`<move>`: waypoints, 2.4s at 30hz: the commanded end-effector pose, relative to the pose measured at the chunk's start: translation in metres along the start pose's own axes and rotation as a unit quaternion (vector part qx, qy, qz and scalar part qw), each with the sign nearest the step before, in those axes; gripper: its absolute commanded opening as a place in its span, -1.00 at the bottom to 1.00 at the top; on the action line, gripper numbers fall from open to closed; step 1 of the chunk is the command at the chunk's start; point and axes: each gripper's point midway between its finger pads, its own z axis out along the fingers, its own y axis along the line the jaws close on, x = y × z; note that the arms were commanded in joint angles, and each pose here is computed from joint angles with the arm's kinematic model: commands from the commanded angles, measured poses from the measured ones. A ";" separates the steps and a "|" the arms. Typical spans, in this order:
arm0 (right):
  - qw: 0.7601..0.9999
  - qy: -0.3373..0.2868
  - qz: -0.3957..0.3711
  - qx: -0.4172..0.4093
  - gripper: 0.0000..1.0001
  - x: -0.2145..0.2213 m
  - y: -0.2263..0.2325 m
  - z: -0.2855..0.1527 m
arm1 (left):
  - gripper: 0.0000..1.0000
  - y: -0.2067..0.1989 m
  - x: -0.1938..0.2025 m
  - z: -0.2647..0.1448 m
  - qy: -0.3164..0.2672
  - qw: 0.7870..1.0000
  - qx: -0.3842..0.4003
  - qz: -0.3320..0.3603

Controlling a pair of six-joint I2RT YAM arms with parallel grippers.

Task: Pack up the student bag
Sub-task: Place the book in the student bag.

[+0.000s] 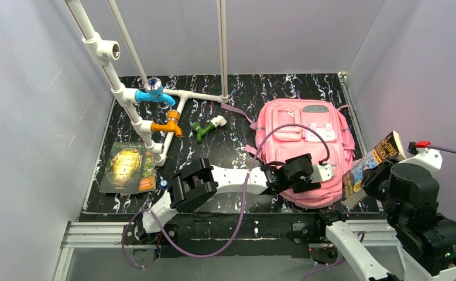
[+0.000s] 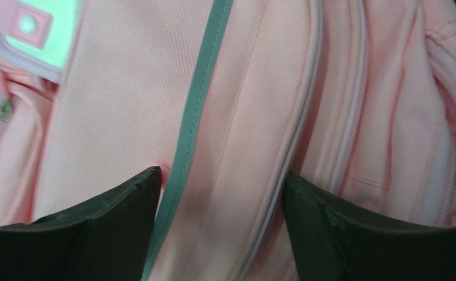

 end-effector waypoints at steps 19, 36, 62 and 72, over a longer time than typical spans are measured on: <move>0.987 0.098 0.128 -0.013 -0.97 0.085 0.018 0.041 | -1.00 0.162 -0.146 -0.124 -0.105 0.922 0.016 -0.372; 0.875 -0.021 0.431 -0.220 -0.97 0.081 0.100 0.094 | -1.00 0.128 -0.167 -0.141 -0.111 0.894 0.146 -0.409; 0.855 -0.042 0.448 -0.258 -0.97 0.081 0.157 0.239 | -1.00 0.133 -0.171 -0.168 -0.096 0.896 0.165 -0.400; 0.873 0.044 0.406 -0.267 0.02 0.104 0.173 0.258 | -1.00 0.139 -0.164 -0.157 -0.089 0.895 0.159 -0.407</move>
